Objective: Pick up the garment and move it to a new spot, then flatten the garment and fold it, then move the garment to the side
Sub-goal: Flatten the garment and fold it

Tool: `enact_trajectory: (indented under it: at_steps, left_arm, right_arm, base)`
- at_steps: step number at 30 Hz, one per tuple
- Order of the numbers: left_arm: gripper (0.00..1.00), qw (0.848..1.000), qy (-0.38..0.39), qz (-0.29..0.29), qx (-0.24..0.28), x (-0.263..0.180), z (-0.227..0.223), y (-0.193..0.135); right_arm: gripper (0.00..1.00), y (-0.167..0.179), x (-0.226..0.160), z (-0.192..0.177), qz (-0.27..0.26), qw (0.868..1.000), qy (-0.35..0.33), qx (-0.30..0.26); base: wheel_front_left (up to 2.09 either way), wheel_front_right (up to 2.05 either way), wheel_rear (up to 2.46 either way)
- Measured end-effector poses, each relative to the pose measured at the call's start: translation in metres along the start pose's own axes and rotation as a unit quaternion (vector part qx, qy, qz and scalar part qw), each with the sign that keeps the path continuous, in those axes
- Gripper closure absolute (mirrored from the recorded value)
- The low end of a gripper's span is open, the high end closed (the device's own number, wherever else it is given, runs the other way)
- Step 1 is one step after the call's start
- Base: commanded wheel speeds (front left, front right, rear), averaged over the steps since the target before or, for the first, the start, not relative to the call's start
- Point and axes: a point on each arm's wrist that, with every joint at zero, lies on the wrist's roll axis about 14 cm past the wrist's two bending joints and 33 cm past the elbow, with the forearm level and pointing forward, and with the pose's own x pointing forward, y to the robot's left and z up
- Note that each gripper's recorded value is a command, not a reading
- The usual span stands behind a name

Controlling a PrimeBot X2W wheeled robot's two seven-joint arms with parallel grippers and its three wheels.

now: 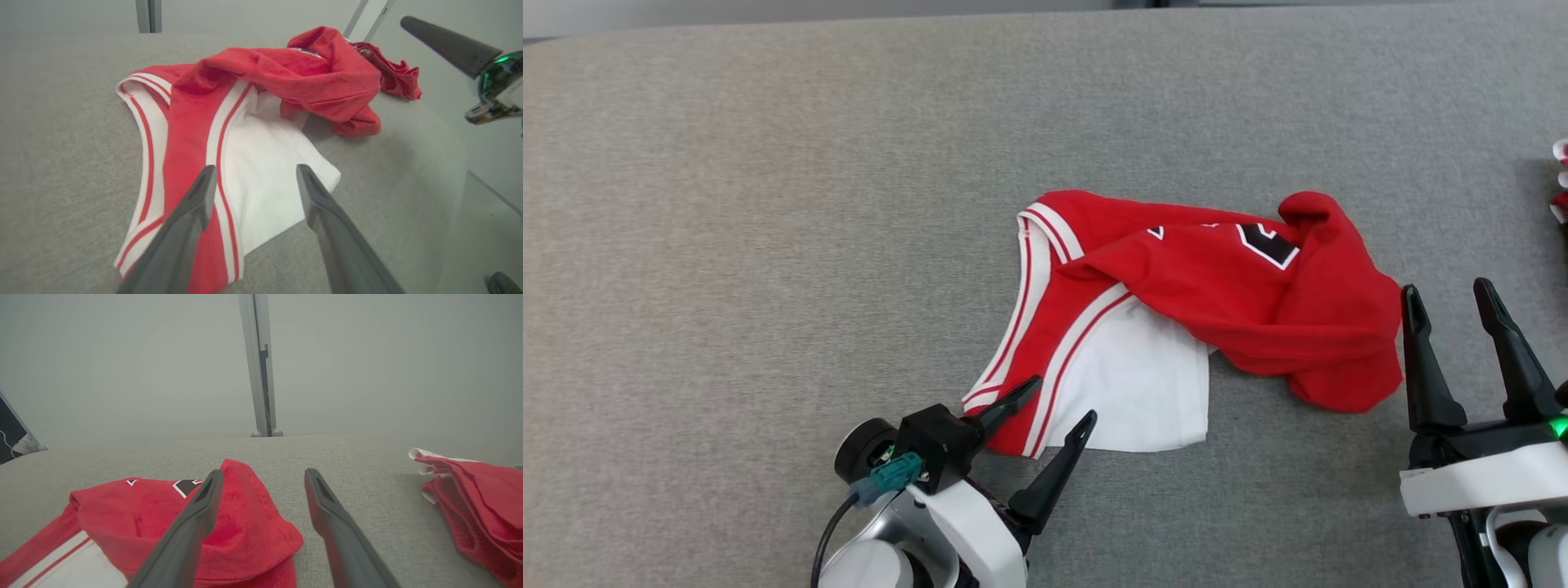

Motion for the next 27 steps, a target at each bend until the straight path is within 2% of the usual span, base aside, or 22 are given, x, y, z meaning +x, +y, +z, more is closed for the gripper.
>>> enact_trajectory:
  at_steps: [7, 8, 9, 10, 18, 27]
  left_arm:
    - [0.0, 0.996, 0.084, -0.003, -0.013, 0.008, -0.043, 0.01]
    - [0.24, 0.996, 0.091, -0.004, -0.012, 0.009, -0.046, 0.011]
    - [0.64, 0.995, 0.095, -0.005, -0.01, 0.01, -0.048, 0.012]
    - [1.0, 0.995, 0.1, -0.005, -0.007, 0.01, -0.05, 0.013]
    - [1.0, 0.993, 0.114, 0.003, 0.043, 0.006, -0.053, 0.025]
    - [1.0, 0.992, 0.072, 0.025, 0.105, -0.012, -0.021, 0.047]
  right_arm:
    - [0.0, -0.013, -0.002, -0.012, -0.022, 1.0, 0.011, 0.002]
    - [0.0, -0.014, -0.002, -0.013, -0.024, 1.0, 0.012, 0.002]
    - [0.0, -0.015, -0.001, -0.013, -0.025, 1.0, 0.012, 0.003]
    - [0.0, -0.015, -0.001, -0.013, -0.026, 1.0, 0.012, 0.003]
    - [0.0, -0.012, 0.0, -0.012, -0.023, 1.0, 0.008, 0.005]
    - [0.0, -0.008, 0.001, -0.005, -0.017, 1.0, -0.002, 0.011]
  base:
    - [0.0, 0.0, 0.0]
    - [0.0, 0.0, 0.0]
    - [0.0, 0.0, 0.0]
    - [0.0, 0.0, 0.0]
    - [0.0, 0.0, 0.0]
    - [0.0, 0.0, 0.0]
